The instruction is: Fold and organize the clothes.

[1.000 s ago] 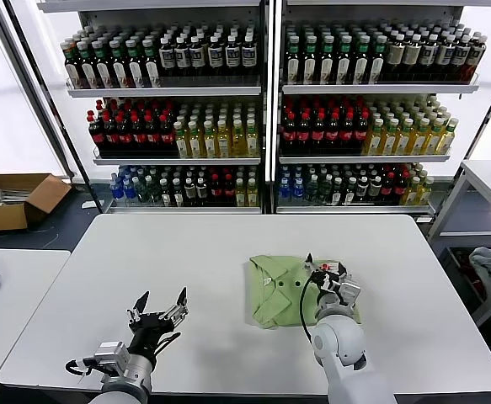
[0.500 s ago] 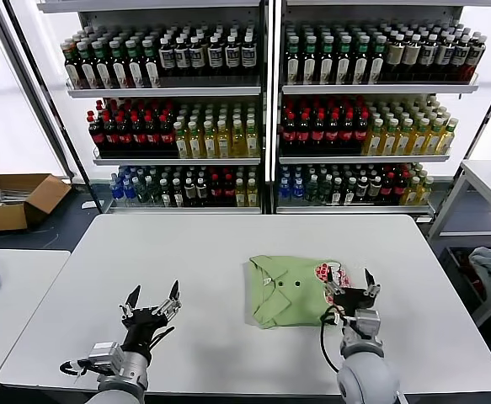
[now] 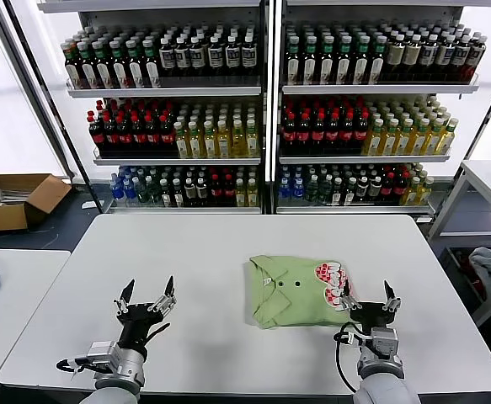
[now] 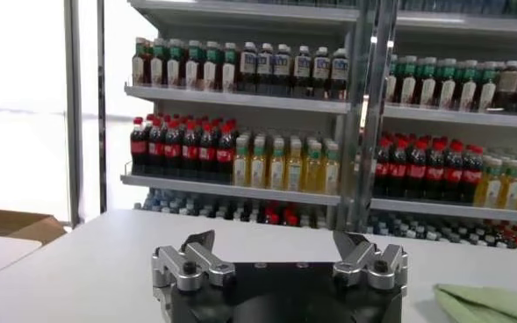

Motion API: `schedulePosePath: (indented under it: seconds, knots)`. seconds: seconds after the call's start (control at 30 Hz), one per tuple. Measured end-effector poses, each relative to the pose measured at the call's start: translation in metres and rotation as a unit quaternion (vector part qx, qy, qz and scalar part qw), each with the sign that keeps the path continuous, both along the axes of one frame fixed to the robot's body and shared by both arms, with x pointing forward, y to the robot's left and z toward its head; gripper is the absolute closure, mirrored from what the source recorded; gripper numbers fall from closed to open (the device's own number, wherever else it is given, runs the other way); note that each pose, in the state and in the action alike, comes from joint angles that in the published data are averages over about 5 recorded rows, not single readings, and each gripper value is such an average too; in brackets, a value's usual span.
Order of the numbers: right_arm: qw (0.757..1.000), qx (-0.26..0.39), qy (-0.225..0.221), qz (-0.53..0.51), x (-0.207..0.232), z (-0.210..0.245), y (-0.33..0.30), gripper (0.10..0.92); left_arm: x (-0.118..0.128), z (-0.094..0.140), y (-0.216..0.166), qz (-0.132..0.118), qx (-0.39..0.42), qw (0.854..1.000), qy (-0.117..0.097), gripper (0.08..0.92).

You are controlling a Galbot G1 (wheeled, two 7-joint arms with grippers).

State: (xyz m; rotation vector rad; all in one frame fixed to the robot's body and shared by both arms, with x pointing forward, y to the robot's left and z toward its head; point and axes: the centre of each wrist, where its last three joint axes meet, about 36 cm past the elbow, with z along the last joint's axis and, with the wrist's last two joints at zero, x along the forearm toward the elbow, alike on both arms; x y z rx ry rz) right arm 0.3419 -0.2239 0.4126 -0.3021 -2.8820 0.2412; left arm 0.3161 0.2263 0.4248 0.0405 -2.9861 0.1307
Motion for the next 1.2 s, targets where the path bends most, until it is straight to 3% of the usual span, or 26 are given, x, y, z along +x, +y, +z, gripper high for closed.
schedulePosePath:
  seconds: [0.57,1.2]
  knots:
    - [1.0,-0.012,0.003,-0.001,-0.016,0.006,-0.013,0.2,0.006,-0.001,0.002,-0.007,0.006,1.0,-0.014,0.177]
    - [1.0,-0.004,0.003,0.008,-0.028,0.013,-0.011,0.2,-0.001,0.003,0.001,-0.018,0.017,1.0,-0.013,0.177]
